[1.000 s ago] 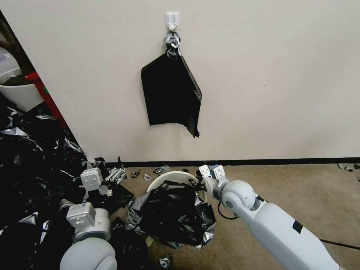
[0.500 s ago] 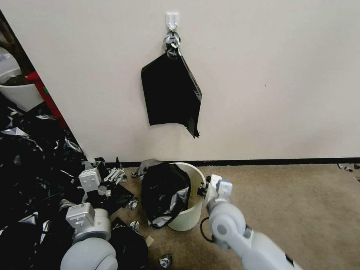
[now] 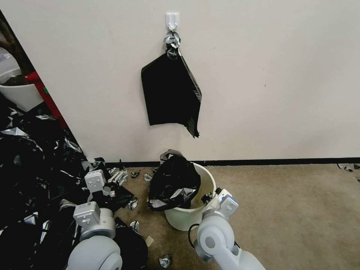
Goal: Place a trash bag onto the trash bin.
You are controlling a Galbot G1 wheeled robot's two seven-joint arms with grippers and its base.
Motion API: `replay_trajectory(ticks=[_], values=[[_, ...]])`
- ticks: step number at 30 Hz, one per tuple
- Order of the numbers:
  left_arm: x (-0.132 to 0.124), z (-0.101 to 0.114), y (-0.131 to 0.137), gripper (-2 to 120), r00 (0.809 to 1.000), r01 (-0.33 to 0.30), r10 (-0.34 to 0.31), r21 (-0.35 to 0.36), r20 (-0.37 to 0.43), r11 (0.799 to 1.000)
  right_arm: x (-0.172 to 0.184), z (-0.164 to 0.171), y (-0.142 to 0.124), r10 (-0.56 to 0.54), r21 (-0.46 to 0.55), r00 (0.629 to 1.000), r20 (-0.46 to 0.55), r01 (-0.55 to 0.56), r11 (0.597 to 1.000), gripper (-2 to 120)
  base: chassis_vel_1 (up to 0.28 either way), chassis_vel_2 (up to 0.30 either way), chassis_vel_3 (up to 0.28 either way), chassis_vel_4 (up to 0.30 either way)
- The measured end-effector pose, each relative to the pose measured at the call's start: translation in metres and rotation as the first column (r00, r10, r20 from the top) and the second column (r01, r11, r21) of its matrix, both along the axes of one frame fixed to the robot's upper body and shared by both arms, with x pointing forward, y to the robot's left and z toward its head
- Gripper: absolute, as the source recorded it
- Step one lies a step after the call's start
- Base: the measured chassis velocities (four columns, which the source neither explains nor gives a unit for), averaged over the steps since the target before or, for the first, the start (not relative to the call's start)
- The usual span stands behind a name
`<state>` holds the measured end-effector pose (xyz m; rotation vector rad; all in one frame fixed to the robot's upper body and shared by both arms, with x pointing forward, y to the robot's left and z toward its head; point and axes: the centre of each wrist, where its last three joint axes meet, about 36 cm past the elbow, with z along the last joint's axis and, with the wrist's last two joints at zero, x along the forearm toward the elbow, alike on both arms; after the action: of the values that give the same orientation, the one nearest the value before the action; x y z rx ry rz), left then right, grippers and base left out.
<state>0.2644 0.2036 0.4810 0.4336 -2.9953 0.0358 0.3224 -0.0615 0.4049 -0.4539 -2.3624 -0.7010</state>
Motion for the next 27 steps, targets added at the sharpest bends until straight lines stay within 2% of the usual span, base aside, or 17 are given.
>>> replay_trajectory(ticks=[2,3,6,7,9,12,14,16,19,21,23,24,25,27], values=[[0.001,0.000,0.002,100,1.000,-0.004,0.004,0.005,0.001,1.000,-0.006,0.002,0.000,0.020,-0.010,0.999,0.035,-0.020,1.000,34,0.000,0.000,0.000,0.000],[0.001,0.000,0.002,100,1.000,-0.004,0.004,0.005,0.001,1.000,-0.006,0.002,0.000,0.020,-0.010,0.999,0.035,-0.020,1.000,34,0.000,0.000,0.000,0.000],[0.002,0.000,0.003,100,1.000,-0.007,0.007,0.009,0.004,1.000,-0.029,0.005,-0.008,0.100,-0.071,0.980,0.171,-0.089,0.994,51,0.000,0.000,0.000,0.000],[0.002,0.000,0.003,100,1.000,-0.007,0.007,0.009,0.004,1.000,-0.029,0.005,-0.008,0.100,-0.071,0.980,0.171,-0.089,0.994,51,0.000,0.000,0.000,0.000],[0.002,-0.001,0.003,100,1.000,-0.006,0.006,0.009,0.004,1.000,-0.033,0.005,-0.017,0.128,-0.126,0.961,0.244,-0.099,0.987,61,0.000,0.000,0.000,0.000],[0.003,-0.002,0.002,100,1.000,-0.005,0.005,0.008,0.003,1.000,-0.028,0.009,-0.025,0.130,-0.145,0.949,0.289,-0.090,0.985,68,0.000,0.000,0.000,0.000],[0.003,-0.002,0.001,100,1.000,-0.003,0.003,0.004,0.002,1.000,-0.014,0.024,-0.035,0.100,-0.089,0.942,0.321,-0.075,0.993,78,0.000,0.000,0.000,0.000],[0.003,-0.002,0.001,100,1.000,-0.003,0.003,0.004,0.002,1.000,-0.011,0.028,-0.037,0.092,-0.071,0.941,0.326,-0.072,0.995,81,0.000,0.000,0.000,0.000],[0.003,-0.003,0.000,100,1.000,-0.001,0.001,0.002,0.000,1.000,0.004,0.040,-0.044,0.083,0.001,0.932,0.353,-0.089,0.996,94,0.000,0.000,0.000,0.000],[0.003,-0.003,0.000,100,1.000,-0.001,0.001,0.002,-0.001,1.000,0.006,0.041,-0.045,0.090,0.018,0.930,0.356,-0.103,0.995,98,0.000,0.000,0.000,0.000],[0.003,-0.004,0.000,100,1.000,-0.002,0.002,0.002,-0.002,1.000,0.005,0.044,-0.048,0.146,0.074,0.920,0.363,-0.184,0.980,100,0.000,0.000,0.000,0.000],[0.003,-0.004,0.000,100,1.000,-0.002,0.002,0.003,-0.003,1.000,0.001,0.042,-0.049,0.206,0.083,0.906,0.369,-0.254,0.964,100,0.000,0.000,0.000,0.000],[0.003,-0.004,0.000,100,1.000,-0.002,0.002,0.003,-0.003,1.000,0.001,0.042,-0.049,0.206,0.083,0.906,0.369,-0.254,0.964,100,0.000,0.000,0.000,0.000],[0.003,-0.004,0.000,100,1.000,-0.002,0.002,0.004,-0.002,1.000,-0.004,0.034,-0.049,0.302,0.032,0.882,0.361,-0.336,0.941,100,0.000,0.000,0.000,0.000]])
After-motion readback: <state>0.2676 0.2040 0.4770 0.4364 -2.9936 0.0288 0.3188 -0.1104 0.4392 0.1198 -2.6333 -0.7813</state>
